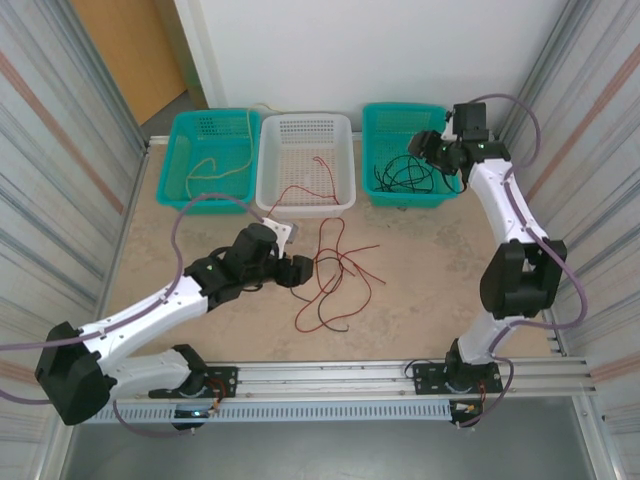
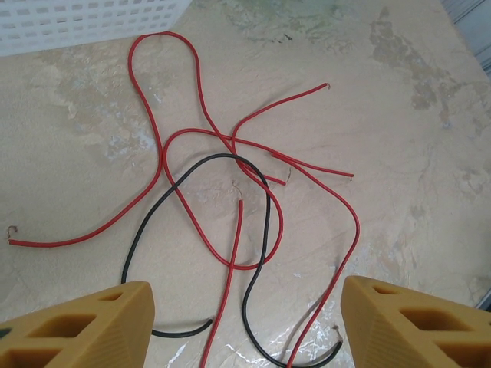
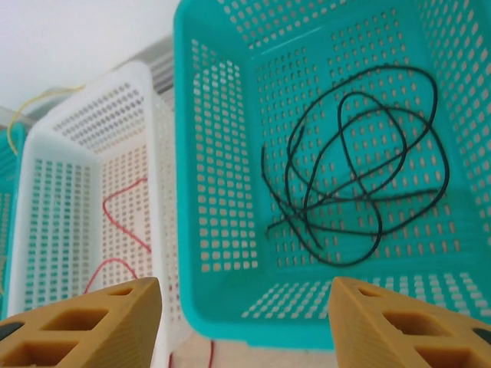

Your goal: Untangle the cables

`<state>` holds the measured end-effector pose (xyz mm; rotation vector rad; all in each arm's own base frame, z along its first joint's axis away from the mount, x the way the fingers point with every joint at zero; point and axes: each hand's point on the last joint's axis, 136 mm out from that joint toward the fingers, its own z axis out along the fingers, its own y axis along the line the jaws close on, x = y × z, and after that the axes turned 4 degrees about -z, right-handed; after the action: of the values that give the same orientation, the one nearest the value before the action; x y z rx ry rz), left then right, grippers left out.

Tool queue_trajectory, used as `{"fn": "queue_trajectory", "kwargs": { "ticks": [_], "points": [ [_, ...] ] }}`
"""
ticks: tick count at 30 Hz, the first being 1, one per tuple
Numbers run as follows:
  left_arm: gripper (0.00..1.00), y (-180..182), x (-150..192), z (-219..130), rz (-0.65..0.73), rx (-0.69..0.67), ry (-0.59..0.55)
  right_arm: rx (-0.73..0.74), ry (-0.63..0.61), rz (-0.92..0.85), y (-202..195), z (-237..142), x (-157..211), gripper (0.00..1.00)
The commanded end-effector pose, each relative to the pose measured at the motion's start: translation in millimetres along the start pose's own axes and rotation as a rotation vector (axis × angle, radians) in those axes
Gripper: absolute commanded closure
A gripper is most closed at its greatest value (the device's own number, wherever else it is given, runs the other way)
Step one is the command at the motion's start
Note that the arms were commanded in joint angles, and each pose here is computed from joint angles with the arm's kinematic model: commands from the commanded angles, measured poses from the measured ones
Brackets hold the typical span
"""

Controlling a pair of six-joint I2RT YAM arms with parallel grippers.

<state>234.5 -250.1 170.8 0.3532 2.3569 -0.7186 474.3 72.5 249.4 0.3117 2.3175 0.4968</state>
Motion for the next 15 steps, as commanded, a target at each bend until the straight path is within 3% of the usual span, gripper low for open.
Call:
{"fn": "queue_trajectory", "kwargs": {
  "ticks": [1,10,15],
  "points": [
    [0.34,2,-4,-7,0.003,-0.033,-0.011,-0.043,-0.063,-0.076,31,-39,12,0.41],
    [0.35,4,8,-1,-0.002,-0.038,0.02,-0.067,-0.013,-0.252,71,-75,116,0.4],
    [0.38,-1,9,3,0.003,-0.024,0.032,-0.049,0.06,-0.291,66,-73,176,0.4]
  ]
}}
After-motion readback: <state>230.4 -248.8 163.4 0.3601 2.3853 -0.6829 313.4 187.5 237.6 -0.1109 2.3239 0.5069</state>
